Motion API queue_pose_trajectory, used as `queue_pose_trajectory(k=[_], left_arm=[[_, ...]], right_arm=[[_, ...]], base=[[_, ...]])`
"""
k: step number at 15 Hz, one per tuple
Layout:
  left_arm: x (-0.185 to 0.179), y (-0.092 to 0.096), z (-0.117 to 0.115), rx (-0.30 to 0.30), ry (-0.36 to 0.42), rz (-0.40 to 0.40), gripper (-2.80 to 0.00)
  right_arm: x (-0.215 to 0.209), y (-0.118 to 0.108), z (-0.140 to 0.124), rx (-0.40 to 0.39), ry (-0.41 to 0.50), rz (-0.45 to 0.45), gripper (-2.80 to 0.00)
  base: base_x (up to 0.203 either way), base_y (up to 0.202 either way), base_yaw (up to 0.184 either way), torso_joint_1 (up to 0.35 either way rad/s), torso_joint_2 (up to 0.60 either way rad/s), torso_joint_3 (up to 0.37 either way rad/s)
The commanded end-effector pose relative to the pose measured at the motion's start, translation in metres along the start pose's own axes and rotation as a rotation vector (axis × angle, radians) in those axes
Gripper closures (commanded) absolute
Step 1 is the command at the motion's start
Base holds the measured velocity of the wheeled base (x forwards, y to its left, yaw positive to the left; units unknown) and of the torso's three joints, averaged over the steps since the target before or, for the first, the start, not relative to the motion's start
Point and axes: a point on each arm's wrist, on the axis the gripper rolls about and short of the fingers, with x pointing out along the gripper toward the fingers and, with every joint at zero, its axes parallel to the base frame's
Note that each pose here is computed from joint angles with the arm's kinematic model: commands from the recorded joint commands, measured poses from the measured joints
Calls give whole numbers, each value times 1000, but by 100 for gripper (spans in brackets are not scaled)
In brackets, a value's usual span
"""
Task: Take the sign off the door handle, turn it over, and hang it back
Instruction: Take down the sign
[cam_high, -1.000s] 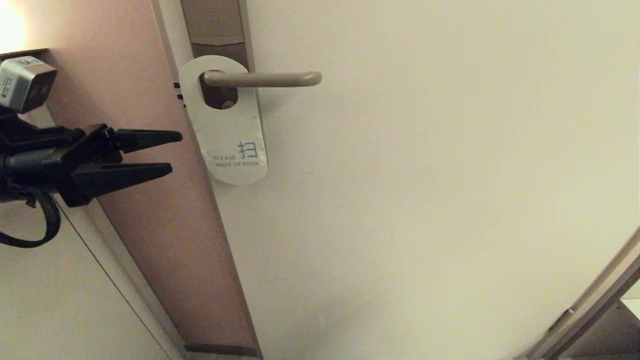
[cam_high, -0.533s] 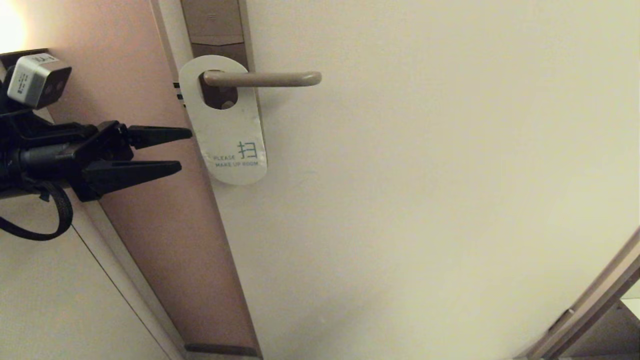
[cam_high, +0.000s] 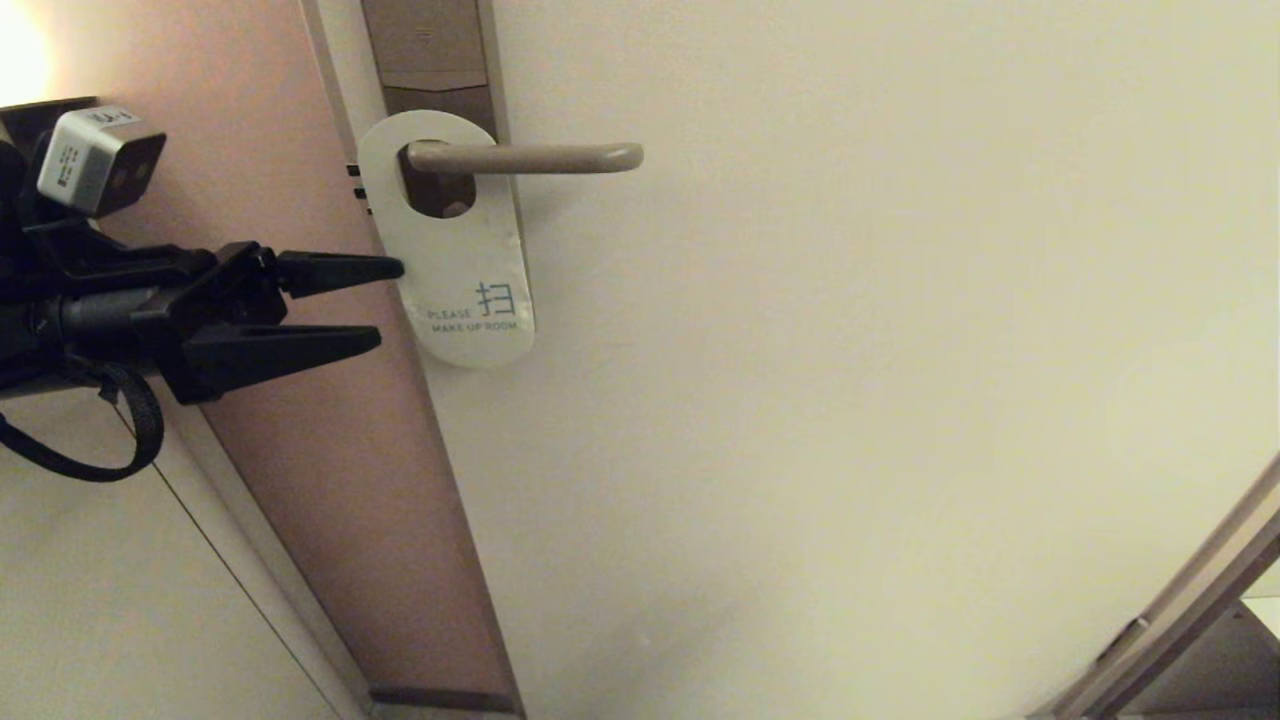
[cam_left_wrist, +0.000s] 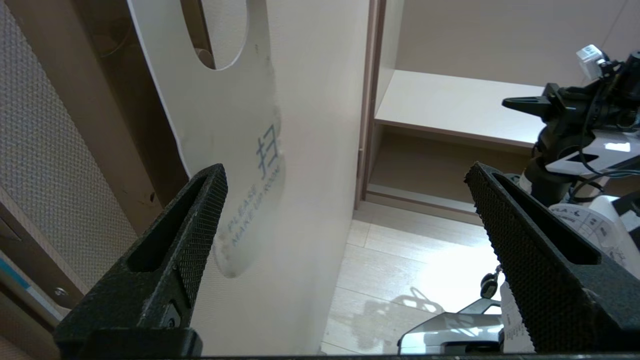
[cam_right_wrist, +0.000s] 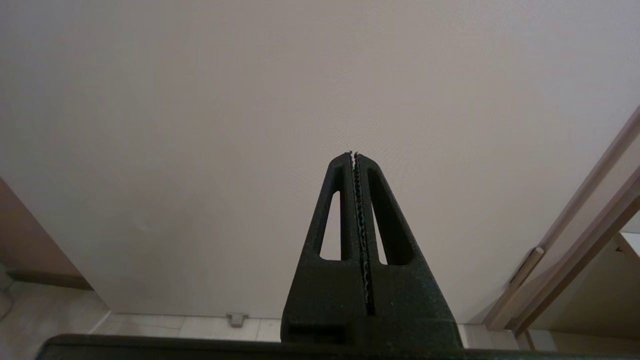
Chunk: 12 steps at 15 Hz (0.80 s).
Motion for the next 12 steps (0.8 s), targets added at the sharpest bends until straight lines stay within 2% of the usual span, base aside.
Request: queue_pose_trajectory(k=[1,8,12], left_arm=[[0,-1,0,4,-1,-4,-280],[-21,-3,7,30,-4,70,-280],[-24,1,4,17,-2,82,-280]], right_arm=[[0,0,0,0,1,1,0],[0,0,0,0,1,1,0],[0,0,0,0,1,1,0]], base=[[0,0,0,0,0,0],[0,0,0,0,0,0],[0,0,0,0,0,0]])
